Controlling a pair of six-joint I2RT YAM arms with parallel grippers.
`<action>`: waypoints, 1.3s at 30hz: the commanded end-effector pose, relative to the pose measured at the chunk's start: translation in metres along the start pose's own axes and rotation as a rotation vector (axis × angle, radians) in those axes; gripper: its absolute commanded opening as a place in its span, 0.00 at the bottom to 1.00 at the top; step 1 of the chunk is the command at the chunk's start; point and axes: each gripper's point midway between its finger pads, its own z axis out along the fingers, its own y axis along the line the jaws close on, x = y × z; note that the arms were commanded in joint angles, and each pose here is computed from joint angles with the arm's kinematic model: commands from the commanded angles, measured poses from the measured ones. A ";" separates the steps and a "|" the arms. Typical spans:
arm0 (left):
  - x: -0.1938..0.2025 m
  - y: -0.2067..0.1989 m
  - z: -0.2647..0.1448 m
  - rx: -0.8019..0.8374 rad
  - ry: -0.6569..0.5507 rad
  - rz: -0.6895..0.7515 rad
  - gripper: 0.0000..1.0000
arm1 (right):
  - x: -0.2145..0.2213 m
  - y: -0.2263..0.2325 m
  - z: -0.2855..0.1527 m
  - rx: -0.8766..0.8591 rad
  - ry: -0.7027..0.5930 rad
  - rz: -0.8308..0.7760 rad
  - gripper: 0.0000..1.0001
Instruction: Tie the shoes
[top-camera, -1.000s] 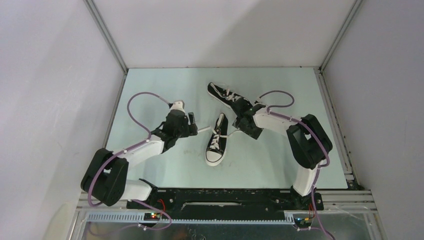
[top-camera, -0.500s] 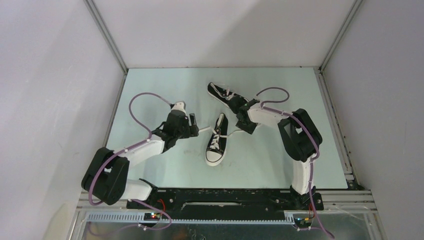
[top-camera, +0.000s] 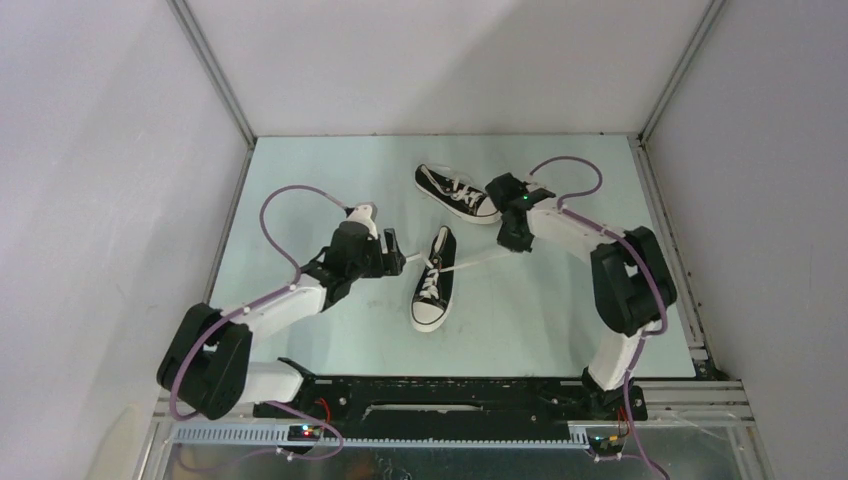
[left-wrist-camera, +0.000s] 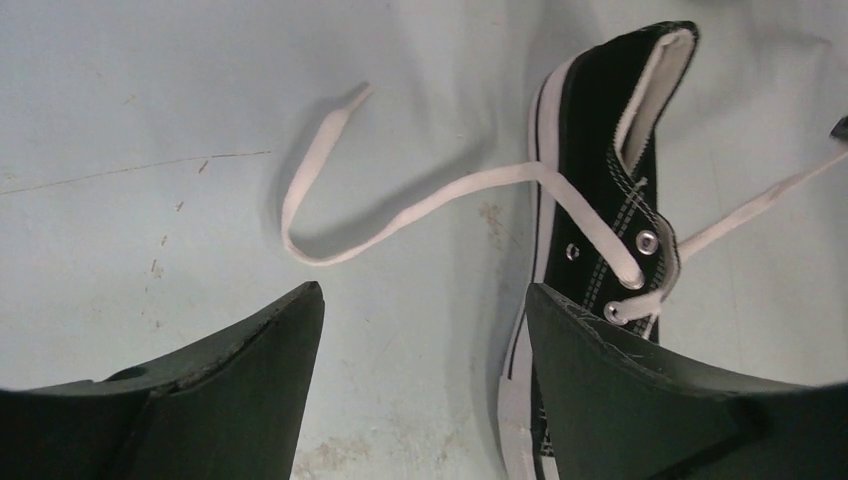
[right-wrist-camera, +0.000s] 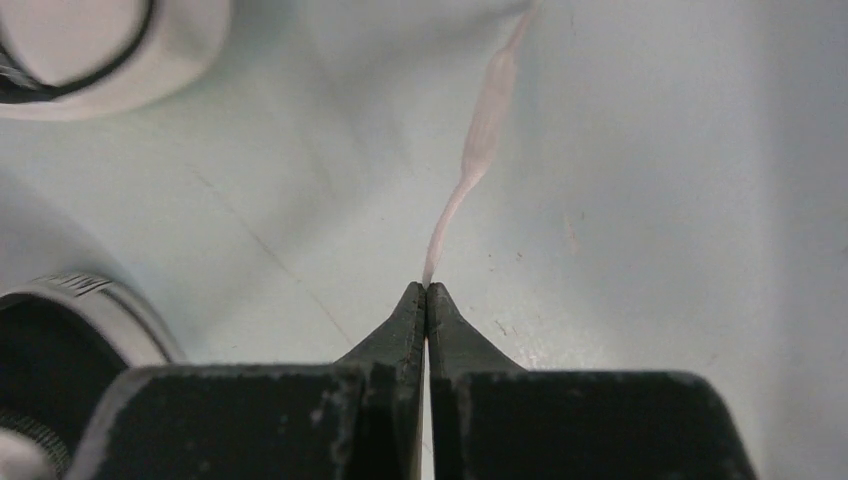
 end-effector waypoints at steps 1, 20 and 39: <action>-0.009 -0.023 -0.015 0.080 -0.057 0.031 0.82 | -0.035 0.015 -0.036 -0.179 -0.079 -0.061 0.00; 0.087 -0.087 -0.047 0.356 0.149 -0.032 0.88 | -0.061 0.016 -0.097 -0.345 -0.170 -0.111 0.00; 0.097 -0.123 -0.020 0.421 0.213 -0.064 0.66 | -0.091 -0.016 -0.131 -0.338 -0.307 -0.104 0.00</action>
